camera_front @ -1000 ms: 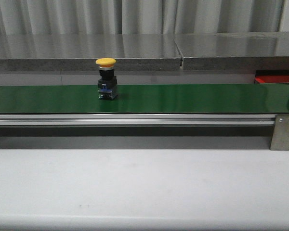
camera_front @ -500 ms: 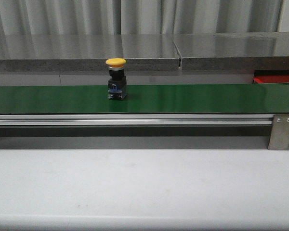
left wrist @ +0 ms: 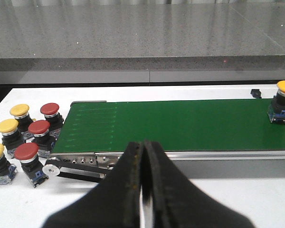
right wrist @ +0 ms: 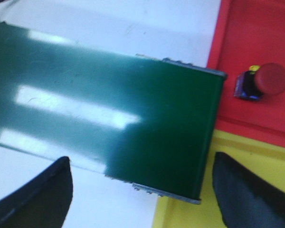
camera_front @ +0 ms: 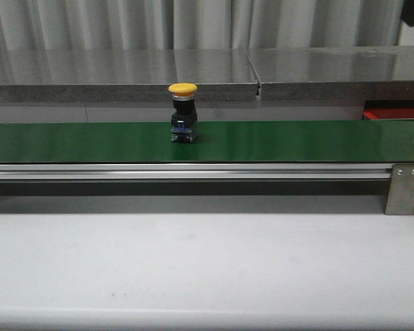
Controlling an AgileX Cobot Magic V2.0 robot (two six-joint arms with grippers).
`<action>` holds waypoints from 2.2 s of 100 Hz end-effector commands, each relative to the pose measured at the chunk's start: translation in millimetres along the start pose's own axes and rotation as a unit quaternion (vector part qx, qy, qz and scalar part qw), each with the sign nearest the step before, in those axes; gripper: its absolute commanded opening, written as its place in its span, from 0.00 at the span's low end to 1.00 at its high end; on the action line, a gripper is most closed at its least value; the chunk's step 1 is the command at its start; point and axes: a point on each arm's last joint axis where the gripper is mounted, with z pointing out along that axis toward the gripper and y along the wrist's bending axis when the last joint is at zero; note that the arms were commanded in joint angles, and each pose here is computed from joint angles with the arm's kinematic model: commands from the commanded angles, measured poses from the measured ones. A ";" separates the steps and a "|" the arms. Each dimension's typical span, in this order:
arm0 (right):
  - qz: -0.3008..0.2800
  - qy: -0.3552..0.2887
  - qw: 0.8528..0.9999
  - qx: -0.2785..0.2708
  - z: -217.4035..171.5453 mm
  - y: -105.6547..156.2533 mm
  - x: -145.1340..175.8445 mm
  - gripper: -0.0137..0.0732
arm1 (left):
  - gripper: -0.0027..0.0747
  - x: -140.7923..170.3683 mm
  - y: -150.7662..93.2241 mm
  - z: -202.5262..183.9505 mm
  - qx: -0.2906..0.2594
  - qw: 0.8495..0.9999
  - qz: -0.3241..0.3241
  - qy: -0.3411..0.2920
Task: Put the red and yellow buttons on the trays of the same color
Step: 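Move the right gripper back over the yellow button on the belt, then lower the right gripper, grasp the yellow button and lift it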
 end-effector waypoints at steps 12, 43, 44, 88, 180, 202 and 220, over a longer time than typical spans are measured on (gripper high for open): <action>-0.053 -0.032 0.998 -0.028 -5.8 42.4 0.4 0.85 | 0.01 -14.3 -0.5 -2.2 0.003 0.999 -0.007 -0.048; -0.118 -0.009 0.990 -0.072 37.7 100.7 -1.4 0.85 | 0.01 -14.3 -0.5 -2.2 0.003 0.999 -0.007 -0.048; -0.119 -0.009 0.990 -0.072 38.9 101.7 -1.6 0.85 | 0.01 -14.3 -0.5 -2.2 0.003 0.999 -0.007 -0.048; -0.157 -0.020 0.982 -0.102 76.4 148.2 -30.1 0.85 | 0.01 -14.3 -0.5 -2.2 0.003 0.999 -0.007 -0.048; -0.155 -0.048 0.981 -0.110 104.2 160.6 -56.6 0.84 | 0.01 -14.3 -0.5 -2.2 0.003 0.999 -0.007 -0.048; -0.160 -0.030 0.983 -0.087 105.3 155.2 -54.1 0.56 | 0.01 -14.3 -0.5 -2.2 0.003 0.999 -0.007 -0.048; -0.159 -0.009 0.985 -0.073 103.5 150.2 -51.2 0.39 | 0.01 -14.3 -0.5 -2.2 0.003 0.999 -0.007 -0.048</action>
